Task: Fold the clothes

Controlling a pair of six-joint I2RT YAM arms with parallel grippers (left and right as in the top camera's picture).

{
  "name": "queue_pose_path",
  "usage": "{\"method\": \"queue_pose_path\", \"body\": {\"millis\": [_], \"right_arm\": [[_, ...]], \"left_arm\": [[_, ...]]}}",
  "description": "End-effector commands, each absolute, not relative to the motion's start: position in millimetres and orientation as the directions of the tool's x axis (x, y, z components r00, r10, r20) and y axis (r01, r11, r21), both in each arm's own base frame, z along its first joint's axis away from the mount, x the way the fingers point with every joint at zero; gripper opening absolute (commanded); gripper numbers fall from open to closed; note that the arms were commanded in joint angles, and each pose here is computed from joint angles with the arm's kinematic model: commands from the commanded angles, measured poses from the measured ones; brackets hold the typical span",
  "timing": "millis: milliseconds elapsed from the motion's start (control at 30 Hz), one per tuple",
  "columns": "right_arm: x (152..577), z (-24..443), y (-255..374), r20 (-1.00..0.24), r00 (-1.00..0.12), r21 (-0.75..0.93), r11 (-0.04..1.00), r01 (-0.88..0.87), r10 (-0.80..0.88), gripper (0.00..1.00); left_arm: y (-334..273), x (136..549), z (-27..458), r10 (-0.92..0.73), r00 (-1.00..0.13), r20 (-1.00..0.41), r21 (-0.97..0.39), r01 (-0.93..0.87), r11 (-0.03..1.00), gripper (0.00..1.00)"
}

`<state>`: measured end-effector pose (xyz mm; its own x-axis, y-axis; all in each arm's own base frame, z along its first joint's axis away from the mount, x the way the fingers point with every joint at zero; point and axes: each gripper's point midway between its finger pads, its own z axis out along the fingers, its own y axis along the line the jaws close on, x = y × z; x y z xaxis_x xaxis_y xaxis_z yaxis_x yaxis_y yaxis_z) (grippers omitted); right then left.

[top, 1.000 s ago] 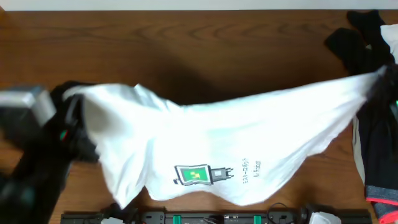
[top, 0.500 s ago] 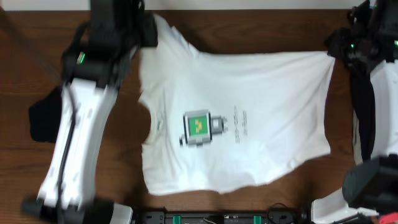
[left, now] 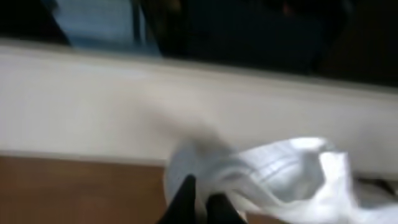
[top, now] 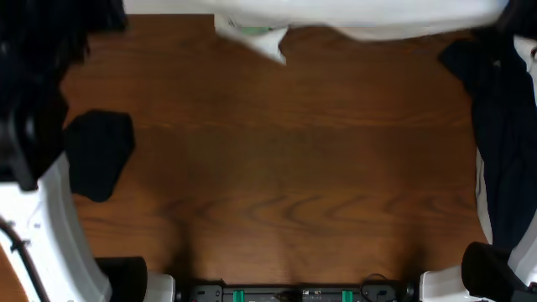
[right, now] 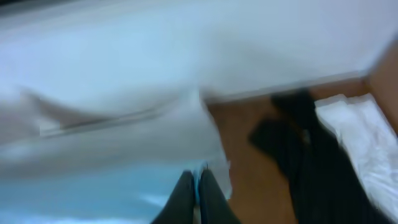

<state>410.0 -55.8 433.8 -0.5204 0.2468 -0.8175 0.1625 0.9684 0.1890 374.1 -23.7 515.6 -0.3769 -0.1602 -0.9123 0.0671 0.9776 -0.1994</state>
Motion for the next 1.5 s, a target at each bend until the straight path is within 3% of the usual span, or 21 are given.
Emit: {"method": "queue_pose_path", "body": {"millis": [0,100,233,367,533,767,967,1467], "right_arm": [[417,355,-63,-0.659,-0.718,0.121,0.974,0.193,0.224,0.01],[401,298,-63,-0.491,-0.848,0.074,0.98,0.186,0.199,0.01],[379,224,-78,-0.269,-0.94,-0.032,0.973,0.227,0.21,0.01],[353,160,-86,-0.08,-0.972,-0.106,0.968,0.229,0.221,0.01],[324,111,-84,0.048,-0.969,-0.111,0.965,0.237,0.243,0.01],[292,86,-84,0.157,-0.94,-0.122,0.95,0.286,0.303,0.01],[274,81,-80,0.228,-0.926,-0.128,0.952,0.279,0.302,0.01],[240,62,-90,0.302,-0.86,-0.203,0.909,0.363,0.411,0.01]], "left_arm": [[-32,394,431,-0.14,-0.636,-0.759,-0.222,0.051,0.974,0.06],[-32,378,363,-0.139,-0.825,-0.547,-0.226,-0.015,0.974,0.06],[-32,360,283,-0.113,-0.962,-0.247,-0.2,-0.063,0.978,0.06],[-32,344,217,-0.106,-0.994,-0.004,-0.178,-0.103,0.979,0.06],[-35,318,158,-0.106,-0.971,0.215,-0.169,-0.143,0.975,0.06],[-53,285,140,-0.053,-0.933,0.356,-0.242,-0.147,0.959,0.06],[-59,261,138,-0.006,-0.897,0.442,-0.21,-0.11,0.972,0.06],[-46,223,121,-0.064,-0.872,0.485,-0.098,-0.127,0.987,0.06]]}}
